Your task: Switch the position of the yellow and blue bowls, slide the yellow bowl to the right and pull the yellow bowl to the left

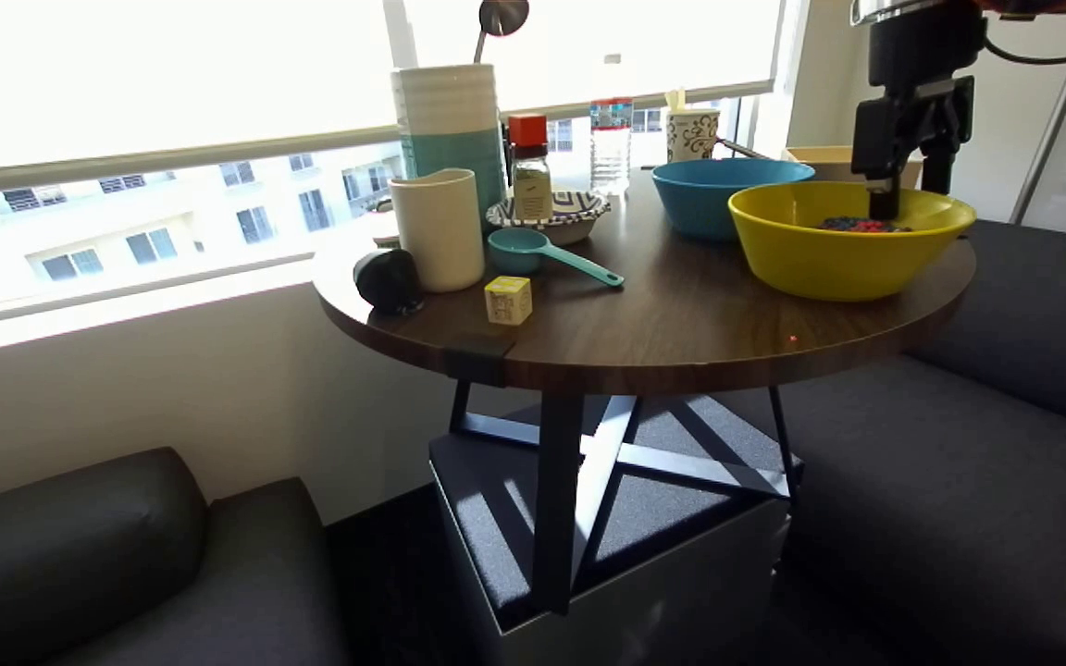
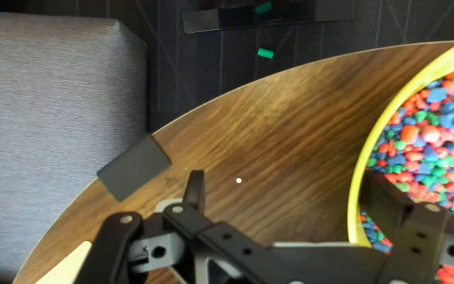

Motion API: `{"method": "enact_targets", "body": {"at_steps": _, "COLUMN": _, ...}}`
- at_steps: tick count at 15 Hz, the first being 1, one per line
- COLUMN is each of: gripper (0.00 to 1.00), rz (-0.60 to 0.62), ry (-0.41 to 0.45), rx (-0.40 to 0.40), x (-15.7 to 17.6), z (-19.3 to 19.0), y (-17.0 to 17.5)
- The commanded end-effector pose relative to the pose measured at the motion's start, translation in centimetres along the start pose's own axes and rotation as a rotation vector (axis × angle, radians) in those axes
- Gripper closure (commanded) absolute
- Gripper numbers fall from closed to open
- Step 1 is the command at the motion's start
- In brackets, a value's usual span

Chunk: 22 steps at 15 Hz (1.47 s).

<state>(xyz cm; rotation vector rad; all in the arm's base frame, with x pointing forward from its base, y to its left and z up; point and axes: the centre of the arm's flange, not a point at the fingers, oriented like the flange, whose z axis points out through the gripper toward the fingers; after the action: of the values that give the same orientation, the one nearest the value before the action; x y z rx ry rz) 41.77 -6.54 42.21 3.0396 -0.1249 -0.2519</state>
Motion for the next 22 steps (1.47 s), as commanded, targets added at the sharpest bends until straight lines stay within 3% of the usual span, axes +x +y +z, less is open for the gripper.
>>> {"method": "enact_targets", "body": {"at_steps": 1, "gripper": 0.0, "rz": 0.048, "ry": 0.019, "rx": -0.056, "x": -0.2, "z": -1.0, "y": 2.4}}
{"method": "enact_targets", "body": {"at_steps": 10, "gripper": 0.0, "rz": 0.112, "ry": 0.024, "rx": -0.095, "x": -0.2, "z": -1.8, "y": 6.5}}
{"method": "enact_targets", "body": {"at_steps": 13, "gripper": 0.0, "rz": 0.102, "ry": 0.055, "rx": -0.134, "x": -1.0, "z": -3.9, "y": 5.7}}
{"method": "enact_targets", "body": {"at_steps": 15, "gripper": 0.0, "rz": 0.084, "ry": 0.08, "rx": -0.203, "x": -2.0, "z": -6.4, "y": 4.4}}
{"method": "enact_targets", "body": {"at_steps": 18, "gripper": 0.0, "rz": -0.026, "ry": 0.152, "rx": -0.295, "x": -2.5, "z": -9.4, "y": 1.9}}
{"method": "enact_targets", "body": {"at_steps": 22, "gripper": 0.0, "rz": -0.218, "ry": 0.276, "rx": -0.333, "x": -1.6, "z": -12.5, "y": -1.6}}
